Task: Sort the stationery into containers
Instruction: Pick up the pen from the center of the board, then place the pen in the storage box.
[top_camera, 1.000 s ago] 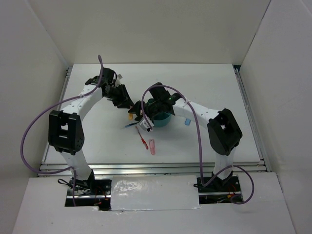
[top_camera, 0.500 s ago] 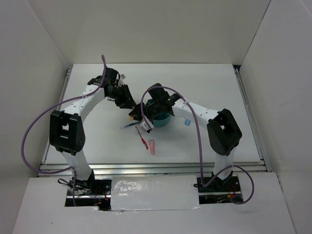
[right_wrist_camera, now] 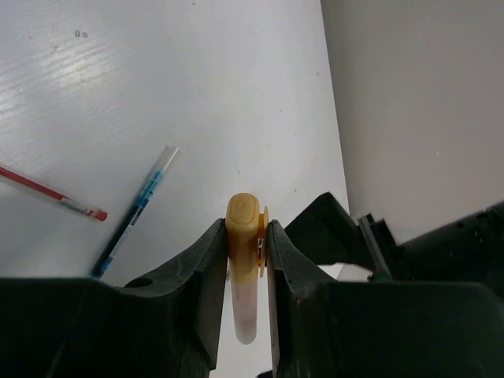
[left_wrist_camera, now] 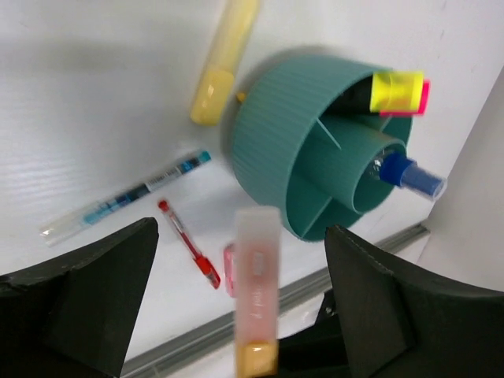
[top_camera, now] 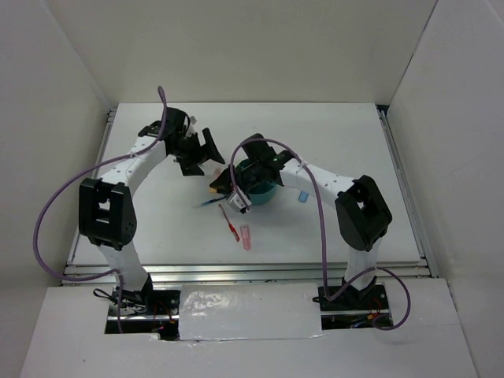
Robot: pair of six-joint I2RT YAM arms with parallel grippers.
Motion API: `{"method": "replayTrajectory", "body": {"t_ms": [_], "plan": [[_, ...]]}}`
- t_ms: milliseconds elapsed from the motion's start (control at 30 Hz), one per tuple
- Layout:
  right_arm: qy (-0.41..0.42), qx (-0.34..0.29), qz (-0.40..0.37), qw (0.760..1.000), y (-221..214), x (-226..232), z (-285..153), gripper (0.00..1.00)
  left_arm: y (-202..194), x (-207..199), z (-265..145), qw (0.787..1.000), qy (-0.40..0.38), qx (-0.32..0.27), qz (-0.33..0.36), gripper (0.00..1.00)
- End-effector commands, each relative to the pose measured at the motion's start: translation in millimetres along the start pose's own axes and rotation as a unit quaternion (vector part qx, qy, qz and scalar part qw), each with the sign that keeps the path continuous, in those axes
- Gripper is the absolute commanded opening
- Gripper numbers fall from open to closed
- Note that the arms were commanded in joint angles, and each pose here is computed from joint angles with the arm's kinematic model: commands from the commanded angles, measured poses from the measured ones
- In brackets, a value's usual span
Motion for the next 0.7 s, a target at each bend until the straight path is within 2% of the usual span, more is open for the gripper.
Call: {"method": "replayTrajectory", "body": {"t_ms": [0, 67, 100, 167, 200, 233, 300, 333, 400, 433, 500, 533, 600, 633, 667], "plan": [[-0.047, -0.028, -0.006, 0.999, 16, -26, -26, 0.05, 45, 10, -33, 0.995, 0.010, -0.096, -0.014, 0.99], [-0.075, -0.038, 0.021, 0.996, 21, -40, -40, 0.03, 66, 18, -49, 0.990, 0.019, -0.137, -0.019, 0.99], [-0.100, -0.044, 0.071, 0.991, 22, -50, -45, 0.02, 72, 21, -54, 0.988, 0.021, -0.150, -0.020, 0.99], [-0.136, -0.047, 0.123, 0.982, 25, -64, -61, 0.00, 83, 29, -67, 0.982, 0.019, -0.184, -0.028, 0.99], [-0.176, -0.049, 0.121, 0.976, 27, -86, -73, 0.00, 85, 29, -72, 0.980, 0.015, -0.196, -0.027, 0.99], [-0.195, -0.055, 0.222, 0.954, 26, -88, -77, 0.00, 83, 32, -72, 0.980, 0.018, -0.197, -0.030, 0.99], [-0.242, -0.062, 0.289, 0.924, 23, -112, -99, 0.00, 80, 36, -72, 0.980, 0.023, -0.195, -0.028, 0.99], [-0.258, -0.072, 0.384, 0.884, 20, -114, -105, 0.00, 79, 36, -72, 0.980, 0.024, -0.196, -0.029, 0.99], [-0.279, -0.074, 0.449, 0.846, 9, -121, -122, 0.00, 73, 39, -70, 0.979, 0.025, -0.198, -0.031, 0.99], [-0.282, -0.081, 0.500, 0.815, 6, -119, -124, 0.00, 72, 38, -70, 0.979, 0.027, -0.199, -0.030, 0.99], [-0.298, -0.077, 0.552, 0.775, -7, -118, -134, 0.00, 67, 39, -68, 0.980, 0.030, -0.195, -0.025, 0.99], [-0.298, -0.085, 0.597, 0.740, -13, -113, -134, 0.00, 66, 39, -67, 0.980, 0.031, -0.196, -0.021, 0.99], [-0.311, -0.092, 0.634, 0.702, -20, -110, -146, 0.00, 64, 40, -65, 0.980, 0.031, -0.195, -0.018, 0.99], [-0.319, -0.103, 0.656, 0.676, -20, -112, -150, 0.00, 65, 40, -65, 0.980, 0.030, -0.198, -0.015, 0.99], [-0.328, -0.107, 0.666, 0.662, -21, -109, -157, 0.00, 64, 39, -66, 0.980, 0.027, -0.198, -0.012, 0.99]]}}
Point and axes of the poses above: each gripper's point midway between its finger pads, its own z axis out along the fingers, its own x axis along the line the jaws close on, y = z × x, the point moved 6 cm from there along -z, back along the fingers, and after that the axes turned 6 degrees about z, right-handed, at the moved point
